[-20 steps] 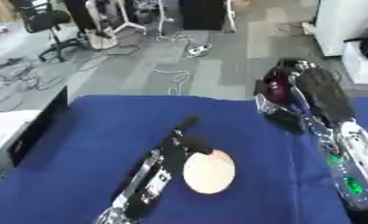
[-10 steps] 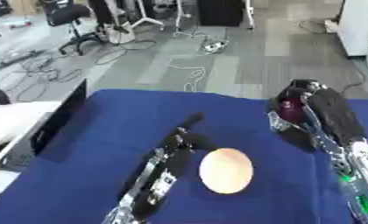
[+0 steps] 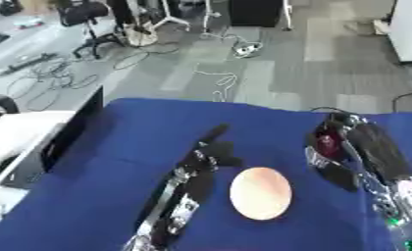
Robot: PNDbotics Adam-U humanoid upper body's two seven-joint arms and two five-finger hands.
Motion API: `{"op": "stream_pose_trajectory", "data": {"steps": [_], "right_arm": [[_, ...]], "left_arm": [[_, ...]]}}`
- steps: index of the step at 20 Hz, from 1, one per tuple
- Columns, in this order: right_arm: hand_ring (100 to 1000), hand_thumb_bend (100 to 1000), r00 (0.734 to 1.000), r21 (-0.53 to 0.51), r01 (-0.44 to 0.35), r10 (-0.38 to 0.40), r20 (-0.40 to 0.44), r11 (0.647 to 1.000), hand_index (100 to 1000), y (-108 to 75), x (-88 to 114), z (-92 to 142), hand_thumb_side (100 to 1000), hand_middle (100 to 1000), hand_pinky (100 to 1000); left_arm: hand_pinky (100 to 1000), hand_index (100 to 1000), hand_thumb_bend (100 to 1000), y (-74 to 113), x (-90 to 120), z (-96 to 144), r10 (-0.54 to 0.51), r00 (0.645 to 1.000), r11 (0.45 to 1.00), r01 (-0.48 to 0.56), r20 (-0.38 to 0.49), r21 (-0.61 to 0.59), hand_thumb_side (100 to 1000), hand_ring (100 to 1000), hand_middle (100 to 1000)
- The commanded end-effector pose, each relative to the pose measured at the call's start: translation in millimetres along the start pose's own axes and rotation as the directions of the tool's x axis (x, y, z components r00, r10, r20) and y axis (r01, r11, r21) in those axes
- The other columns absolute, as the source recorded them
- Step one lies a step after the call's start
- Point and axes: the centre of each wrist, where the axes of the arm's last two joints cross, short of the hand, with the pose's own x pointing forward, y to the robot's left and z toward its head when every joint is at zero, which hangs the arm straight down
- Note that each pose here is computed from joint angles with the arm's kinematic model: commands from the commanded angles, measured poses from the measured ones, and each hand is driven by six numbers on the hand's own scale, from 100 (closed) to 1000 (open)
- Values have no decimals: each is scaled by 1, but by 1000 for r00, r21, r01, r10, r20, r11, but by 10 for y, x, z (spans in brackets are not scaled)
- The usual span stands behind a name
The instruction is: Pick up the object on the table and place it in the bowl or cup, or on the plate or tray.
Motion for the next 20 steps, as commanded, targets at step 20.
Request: {"op": "stream_pose_trajectory", "data": {"steps": [20], "right_arm": [[100,100,991,134,-96,82,106,986,475,308,344,-74,646,100,100]], "left_arm": [[1000,886,370,-53,66,-70,-18,999,999,19,50,-26,834,817,1000]]}}
